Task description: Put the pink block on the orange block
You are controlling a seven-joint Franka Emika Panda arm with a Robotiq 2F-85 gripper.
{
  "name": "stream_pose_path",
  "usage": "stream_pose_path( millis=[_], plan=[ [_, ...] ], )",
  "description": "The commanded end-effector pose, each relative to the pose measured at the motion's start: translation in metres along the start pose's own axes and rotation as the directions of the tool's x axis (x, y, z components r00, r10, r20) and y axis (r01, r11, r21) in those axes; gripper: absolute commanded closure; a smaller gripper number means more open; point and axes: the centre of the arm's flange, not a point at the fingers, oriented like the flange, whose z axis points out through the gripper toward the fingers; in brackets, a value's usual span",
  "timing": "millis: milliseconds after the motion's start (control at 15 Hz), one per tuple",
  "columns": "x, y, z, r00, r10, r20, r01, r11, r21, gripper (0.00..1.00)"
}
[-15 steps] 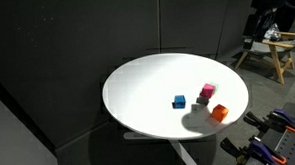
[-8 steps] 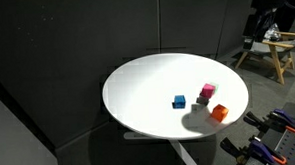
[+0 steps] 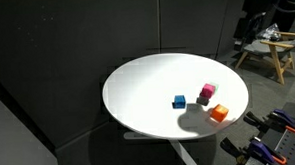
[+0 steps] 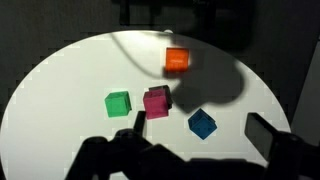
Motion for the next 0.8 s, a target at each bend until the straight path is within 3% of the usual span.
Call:
stream_pose_path(
  millis=[0, 733],
  plan=[
    [0.023, -0.008, 0.004, 0.999, -0.024, -0.032, 0.025, 1.000, 0.013, 0.00],
    [0.089, 0.018, 0.039, 0.992, -0.110, -0.067, 0.110, 0.994, 0.000, 0.00]
  ],
)
